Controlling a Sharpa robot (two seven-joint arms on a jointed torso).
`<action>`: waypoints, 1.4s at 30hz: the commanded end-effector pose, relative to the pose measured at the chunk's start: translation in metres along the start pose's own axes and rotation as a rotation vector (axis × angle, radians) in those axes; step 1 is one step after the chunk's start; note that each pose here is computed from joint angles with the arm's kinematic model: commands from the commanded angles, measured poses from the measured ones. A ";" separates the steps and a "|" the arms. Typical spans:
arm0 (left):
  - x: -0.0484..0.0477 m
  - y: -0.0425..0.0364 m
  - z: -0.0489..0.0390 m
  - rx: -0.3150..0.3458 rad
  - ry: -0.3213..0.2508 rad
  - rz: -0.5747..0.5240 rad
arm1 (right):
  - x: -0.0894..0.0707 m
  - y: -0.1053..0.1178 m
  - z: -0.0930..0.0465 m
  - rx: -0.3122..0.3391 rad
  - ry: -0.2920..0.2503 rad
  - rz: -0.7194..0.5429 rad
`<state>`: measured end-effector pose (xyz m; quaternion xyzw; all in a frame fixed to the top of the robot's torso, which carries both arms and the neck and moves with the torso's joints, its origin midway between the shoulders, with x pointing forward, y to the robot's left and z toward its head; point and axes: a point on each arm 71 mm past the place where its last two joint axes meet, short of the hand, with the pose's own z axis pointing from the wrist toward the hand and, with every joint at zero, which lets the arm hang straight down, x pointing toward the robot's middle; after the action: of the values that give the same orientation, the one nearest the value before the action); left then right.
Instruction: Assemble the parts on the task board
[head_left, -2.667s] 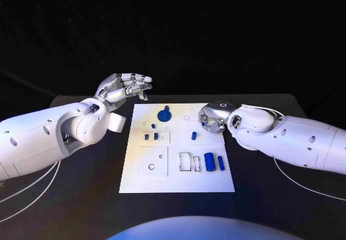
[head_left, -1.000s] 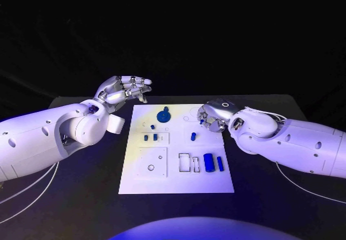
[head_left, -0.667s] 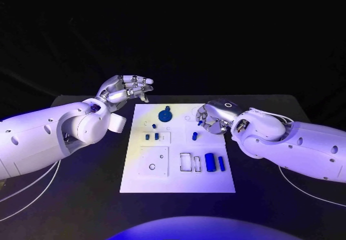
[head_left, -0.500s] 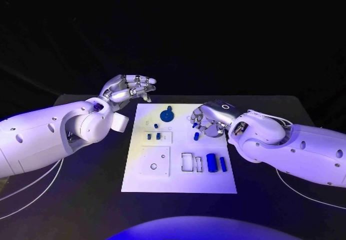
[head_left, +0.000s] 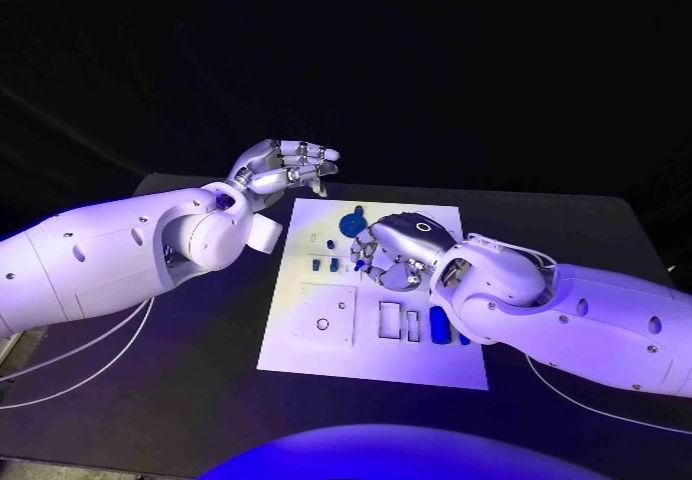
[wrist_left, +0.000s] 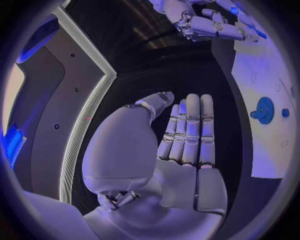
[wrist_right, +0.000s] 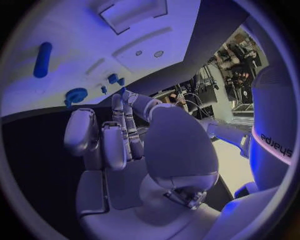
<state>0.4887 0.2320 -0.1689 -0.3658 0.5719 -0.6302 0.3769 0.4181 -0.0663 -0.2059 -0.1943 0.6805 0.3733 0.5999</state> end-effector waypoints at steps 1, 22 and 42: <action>0.0026 -0.0011 0.0007 0.010 0.014 -0.001 | 0.011 0.006 0.003 -0.019 0.038 0.022; 0.0034 -0.0012 0.0011 0.011 0.011 0.000 | 0.048 0.013 0.008 -0.020 0.116 0.061; 0.0043 -0.0004 0.0019 0.003 0.018 -0.003 | 0.056 0.011 0.007 -0.011 0.152 0.060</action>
<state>0.4887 0.2296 -0.1690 -0.3650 0.5731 -0.6305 0.3753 0.4048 -0.0450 -0.2556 -0.1975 0.7240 0.3794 0.5412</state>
